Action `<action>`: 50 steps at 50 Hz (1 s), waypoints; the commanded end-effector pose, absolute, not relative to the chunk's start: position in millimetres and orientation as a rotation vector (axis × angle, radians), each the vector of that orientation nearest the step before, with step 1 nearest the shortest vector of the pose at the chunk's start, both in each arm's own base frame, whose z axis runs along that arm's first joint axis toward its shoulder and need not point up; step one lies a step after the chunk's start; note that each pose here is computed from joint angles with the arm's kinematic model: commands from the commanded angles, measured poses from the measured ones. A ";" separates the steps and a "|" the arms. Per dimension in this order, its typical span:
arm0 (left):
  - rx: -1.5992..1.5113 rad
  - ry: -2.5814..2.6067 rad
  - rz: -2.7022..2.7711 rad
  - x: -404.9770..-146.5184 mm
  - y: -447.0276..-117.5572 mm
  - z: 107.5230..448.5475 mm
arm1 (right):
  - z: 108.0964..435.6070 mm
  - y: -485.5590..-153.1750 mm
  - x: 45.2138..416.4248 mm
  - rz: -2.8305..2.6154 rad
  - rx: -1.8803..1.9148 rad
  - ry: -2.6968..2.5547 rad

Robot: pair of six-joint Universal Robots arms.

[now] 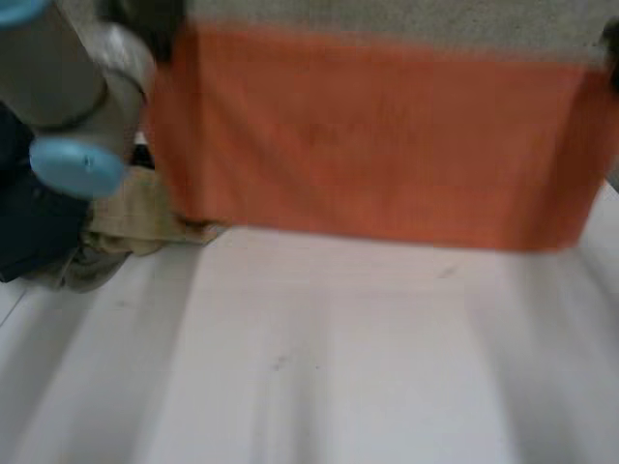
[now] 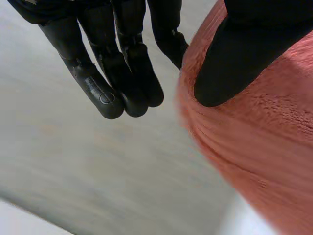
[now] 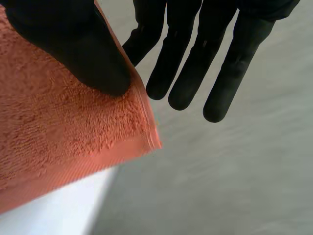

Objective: Fold the laundry.

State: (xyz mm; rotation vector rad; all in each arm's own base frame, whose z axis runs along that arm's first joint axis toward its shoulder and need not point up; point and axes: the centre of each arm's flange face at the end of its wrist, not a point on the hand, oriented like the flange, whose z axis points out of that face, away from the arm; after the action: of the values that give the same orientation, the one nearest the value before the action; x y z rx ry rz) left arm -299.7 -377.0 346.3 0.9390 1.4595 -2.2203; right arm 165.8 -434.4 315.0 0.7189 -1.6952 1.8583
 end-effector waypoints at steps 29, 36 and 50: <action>1.091 1.846 -2.113 -309.6 -363.0 189.7 | 191.7 -419.0 175.3 1.721 0.915 -2.009; 1.298 2.027 -1.839 -297.6 -295.6 171.7 | 180.6 -364.3 147.7 1.419 1.078 -2.207; 1.636 2.287 -1.161 -259.3 -165.0 162.1 | 205.5 -285.3 97.4 0.944 1.450 -2.188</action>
State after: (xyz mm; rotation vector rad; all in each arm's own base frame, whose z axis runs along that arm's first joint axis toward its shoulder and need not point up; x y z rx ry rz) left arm -268.5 -191.3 164.4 1.5587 2.2394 -1.3442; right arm 102.8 -295.2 204.4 1.3381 -2.2295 0.9945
